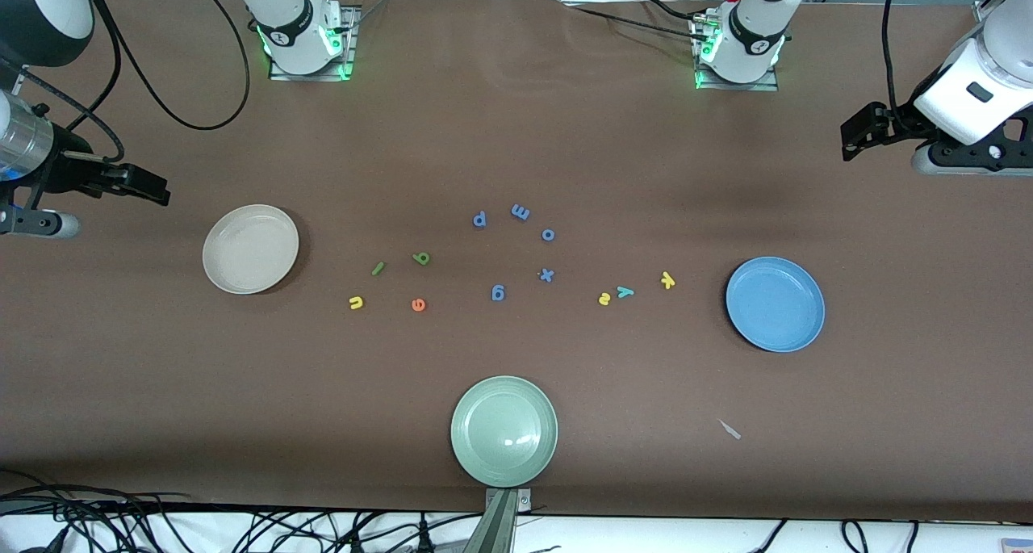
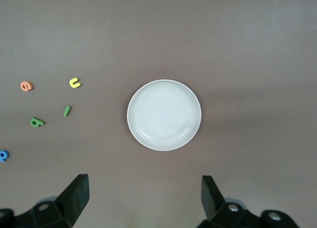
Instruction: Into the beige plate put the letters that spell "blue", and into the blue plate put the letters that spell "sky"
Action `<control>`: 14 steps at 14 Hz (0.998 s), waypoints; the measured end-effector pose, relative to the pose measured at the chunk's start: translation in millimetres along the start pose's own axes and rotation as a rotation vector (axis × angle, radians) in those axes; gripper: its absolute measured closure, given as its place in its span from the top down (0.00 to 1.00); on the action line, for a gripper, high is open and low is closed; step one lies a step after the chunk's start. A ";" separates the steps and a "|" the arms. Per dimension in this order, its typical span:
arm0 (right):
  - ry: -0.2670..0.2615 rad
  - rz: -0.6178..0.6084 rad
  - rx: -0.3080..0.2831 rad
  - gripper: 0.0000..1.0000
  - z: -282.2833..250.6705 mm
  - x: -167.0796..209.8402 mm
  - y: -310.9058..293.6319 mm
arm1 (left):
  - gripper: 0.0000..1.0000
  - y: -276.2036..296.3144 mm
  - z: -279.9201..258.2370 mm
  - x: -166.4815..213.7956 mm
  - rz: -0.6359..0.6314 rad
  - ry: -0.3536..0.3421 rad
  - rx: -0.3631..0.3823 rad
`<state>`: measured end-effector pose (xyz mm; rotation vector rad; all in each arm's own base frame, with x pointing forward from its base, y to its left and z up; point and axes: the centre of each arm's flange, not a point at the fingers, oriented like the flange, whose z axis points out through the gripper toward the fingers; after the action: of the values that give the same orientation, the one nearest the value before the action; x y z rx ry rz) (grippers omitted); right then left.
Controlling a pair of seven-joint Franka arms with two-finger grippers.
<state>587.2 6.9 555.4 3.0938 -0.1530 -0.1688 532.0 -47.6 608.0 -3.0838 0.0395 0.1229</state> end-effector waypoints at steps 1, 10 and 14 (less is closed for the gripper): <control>0.000 0.000 0.000 1.00 0.0 0.0 0.0 | 1.00 0.0 0.0 0.0 0.000 0.000 0.000; -0.002 0.000 0.000 1.00 0.8 0.1 0.0 | 1.00 -3.6 0.3 0.1 -0.005 -0.002 -0.001; -0.002 0.000 0.000 1.00 0.8 0.1 -0.1 | 1.00 -4.2 0.3 0.1 -0.006 -0.002 -0.001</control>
<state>587.2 7.0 554.6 3.0935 -0.1529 -0.1713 532.1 -43.4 607.9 -3.0844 0.0304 0.1257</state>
